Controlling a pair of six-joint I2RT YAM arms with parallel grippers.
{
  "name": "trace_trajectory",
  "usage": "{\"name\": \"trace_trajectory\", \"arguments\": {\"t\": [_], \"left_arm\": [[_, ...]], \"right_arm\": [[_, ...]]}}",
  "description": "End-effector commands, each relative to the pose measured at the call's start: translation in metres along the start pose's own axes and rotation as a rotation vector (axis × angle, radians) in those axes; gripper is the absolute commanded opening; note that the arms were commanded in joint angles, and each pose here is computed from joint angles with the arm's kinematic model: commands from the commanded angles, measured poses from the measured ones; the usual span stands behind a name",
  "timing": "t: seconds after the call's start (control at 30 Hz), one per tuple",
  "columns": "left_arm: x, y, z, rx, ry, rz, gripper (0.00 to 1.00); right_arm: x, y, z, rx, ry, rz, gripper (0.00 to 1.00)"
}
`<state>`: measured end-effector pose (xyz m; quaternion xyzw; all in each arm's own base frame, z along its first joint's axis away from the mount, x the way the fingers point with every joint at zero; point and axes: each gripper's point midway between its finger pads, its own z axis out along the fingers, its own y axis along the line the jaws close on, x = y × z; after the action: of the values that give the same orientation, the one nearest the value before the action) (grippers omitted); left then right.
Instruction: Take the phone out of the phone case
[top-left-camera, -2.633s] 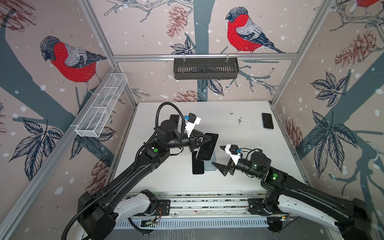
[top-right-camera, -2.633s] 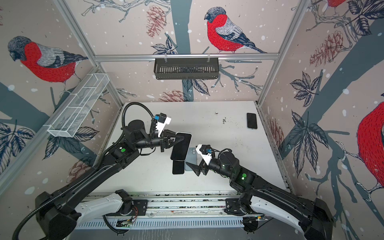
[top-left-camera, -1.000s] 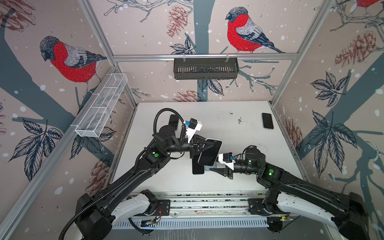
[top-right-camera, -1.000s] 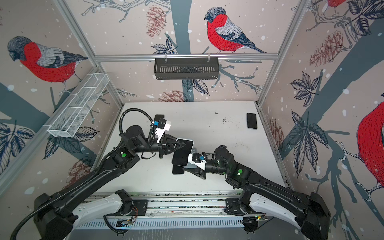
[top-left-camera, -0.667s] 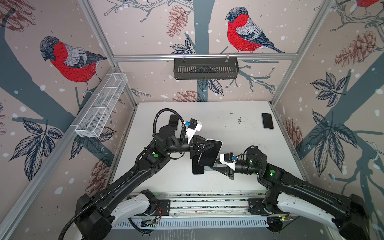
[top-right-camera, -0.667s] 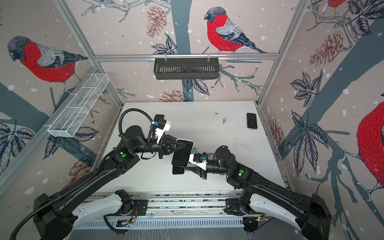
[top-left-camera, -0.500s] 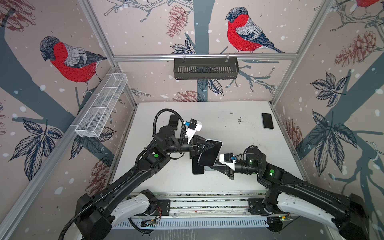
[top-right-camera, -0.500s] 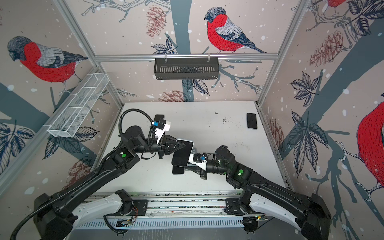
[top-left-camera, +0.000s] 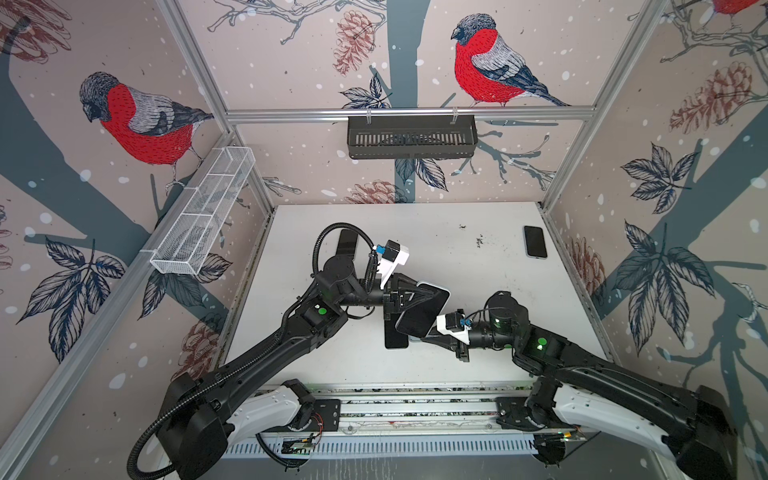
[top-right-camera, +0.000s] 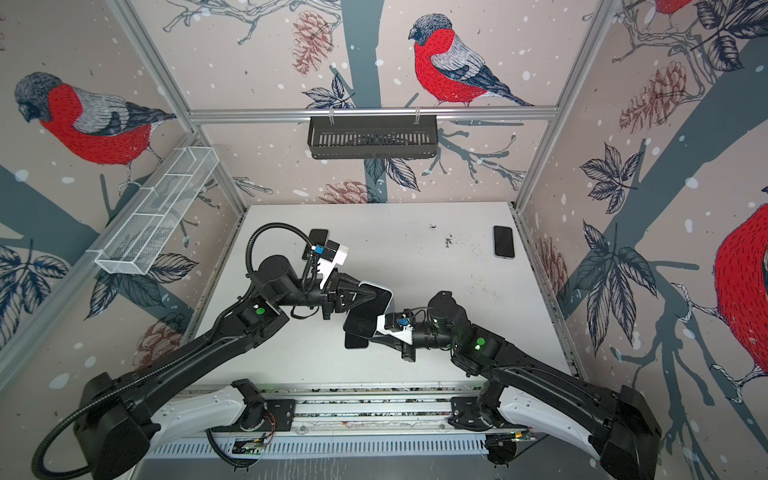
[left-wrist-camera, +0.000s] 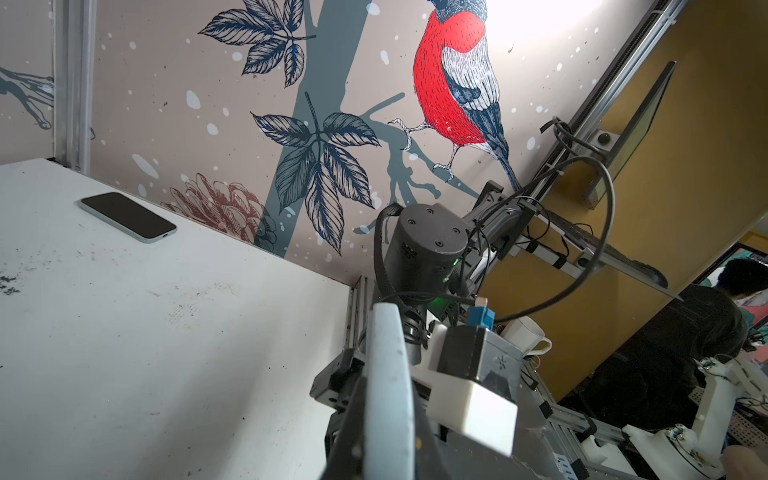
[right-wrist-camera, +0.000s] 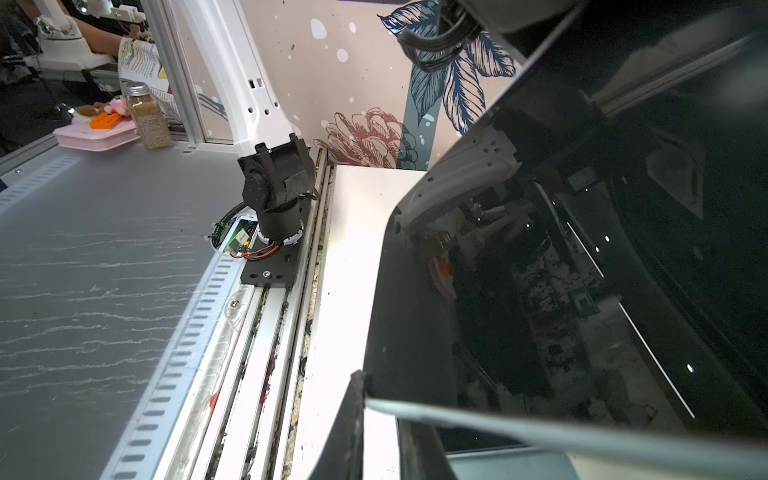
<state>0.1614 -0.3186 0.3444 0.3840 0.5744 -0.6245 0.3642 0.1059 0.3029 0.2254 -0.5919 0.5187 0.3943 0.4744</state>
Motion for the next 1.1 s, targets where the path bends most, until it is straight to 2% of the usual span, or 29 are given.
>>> {"name": "trace_trajectory", "arguments": {"t": [0.0,0.13,0.27,0.33,0.37,0.47,0.6,0.73,0.87,1.0,1.07], "left_arm": [[-0.013,-0.005,0.005,0.021,-0.052,-0.010,0.00],[-0.008,-0.002,0.012,0.022,-0.040,-0.037,0.00],[-0.007,-0.002,0.013,0.028,-0.059,-0.063,0.00],[-0.005,0.001,0.013,0.017,-0.060,-0.074,0.00],[-0.005,0.003,0.012,0.006,-0.064,-0.084,0.00],[-0.013,0.011,0.007,-0.055,-0.118,-0.104,0.00],[-0.033,0.013,-0.006,-0.080,-0.232,-0.161,0.00],[-0.049,0.031,-0.023,-0.178,-0.379,-0.304,0.00],[-0.059,0.033,-0.036,-0.155,-0.501,-0.404,0.00],[-0.061,0.040,-0.045,-0.149,-0.588,-0.497,0.00],[-0.062,0.042,-0.047,-0.149,-0.604,-0.515,0.00]], "right_arm": [[-0.033,-0.016,-0.001,0.074,-0.105,-0.172,0.12],[-0.040,-0.027,0.000,0.132,-0.127,-0.205,0.11],[-0.044,-0.046,-0.005,0.258,-0.148,-0.222,0.09],[-0.045,-0.055,-0.011,0.327,-0.168,-0.215,0.12],[-0.046,-0.060,-0.015,0.370,-0.181,-0.187,0.19],[-0.042,-0.073,-0.030,0.484,-0.220,-0.069,0.50],[-0.026,-0.092,-0.053,0.640,-0.245,0.174,0.76],[-0.014,-0.096,-0.074,0.724,-0.303,0.401,0.86],[-0.006,-0.098,-0.092,0.766,-0.369,0.650,0.88],[-0.013,-0.081,-0.082,0.617,-0.396,0.799,0.88],[-0.020,-0.068,-0.074,0.508,-0.413,0.825,0.87]]}}
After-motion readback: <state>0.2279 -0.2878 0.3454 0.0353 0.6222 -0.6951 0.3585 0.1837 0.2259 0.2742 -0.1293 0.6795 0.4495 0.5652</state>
